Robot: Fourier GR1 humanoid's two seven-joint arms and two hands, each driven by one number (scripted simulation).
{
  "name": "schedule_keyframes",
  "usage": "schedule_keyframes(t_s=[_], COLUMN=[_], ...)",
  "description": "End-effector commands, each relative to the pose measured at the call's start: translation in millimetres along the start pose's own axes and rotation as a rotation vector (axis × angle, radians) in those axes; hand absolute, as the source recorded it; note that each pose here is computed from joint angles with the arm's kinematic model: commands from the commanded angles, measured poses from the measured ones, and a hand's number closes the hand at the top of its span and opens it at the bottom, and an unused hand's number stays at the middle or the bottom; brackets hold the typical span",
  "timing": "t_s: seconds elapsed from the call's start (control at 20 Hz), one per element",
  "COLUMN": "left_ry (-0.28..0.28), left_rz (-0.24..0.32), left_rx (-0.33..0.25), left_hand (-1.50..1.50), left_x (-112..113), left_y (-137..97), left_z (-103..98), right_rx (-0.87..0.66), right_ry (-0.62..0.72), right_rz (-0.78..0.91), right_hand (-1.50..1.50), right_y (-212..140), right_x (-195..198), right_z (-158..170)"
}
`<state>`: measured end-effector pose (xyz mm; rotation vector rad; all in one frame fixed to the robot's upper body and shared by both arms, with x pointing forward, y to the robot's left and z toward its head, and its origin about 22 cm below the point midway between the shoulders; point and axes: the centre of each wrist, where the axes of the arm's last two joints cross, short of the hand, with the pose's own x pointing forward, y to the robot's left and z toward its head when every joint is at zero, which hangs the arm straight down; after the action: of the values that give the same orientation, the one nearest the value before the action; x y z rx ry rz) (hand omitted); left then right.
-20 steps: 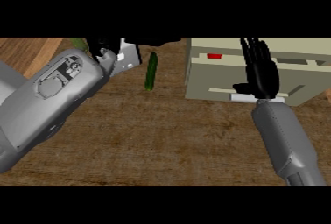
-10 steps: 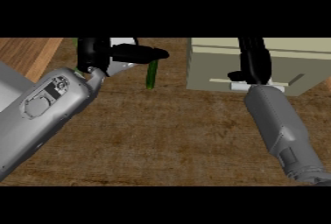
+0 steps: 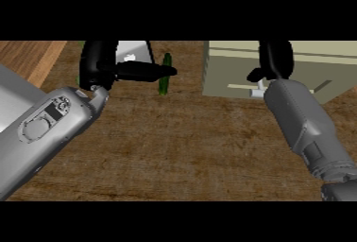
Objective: Pick up the can, place it into the drawer and close the drawer
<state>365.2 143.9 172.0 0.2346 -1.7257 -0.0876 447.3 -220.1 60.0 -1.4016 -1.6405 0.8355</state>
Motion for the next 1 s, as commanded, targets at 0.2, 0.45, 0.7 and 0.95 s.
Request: schedule_keyframes(t_s=[0.2, 0.45, 0.7, 0.95], left_ry=[0.001, 0.001, 0.0, 0.019], left_rz=[0.004, -0.002, 0.006, 0.007], left_rx=[-0.008, 0.001, 0.021, 0.026], left_hand=[-1.5, -1.5, -1.5, -1.5], left_x=[-9, -12, -20, -24], left_y=[3, 8, 14, 23], left_z=[8, 10, 15, 18], right_rx=[-0.007, -0.073, -0.075, -0.084], right_ry=[-0.032, -0.011, 0.016, 0.057], right_rz=[-0.128, -0.342, -0.514, -0.73], right_hand=[-1.5, -1.5, -1.5, -1.5], right_y=[-20, -22, -15, -29], right_x=[17, 43, 56, 58], right_z=[-29, -33, -29, -42])
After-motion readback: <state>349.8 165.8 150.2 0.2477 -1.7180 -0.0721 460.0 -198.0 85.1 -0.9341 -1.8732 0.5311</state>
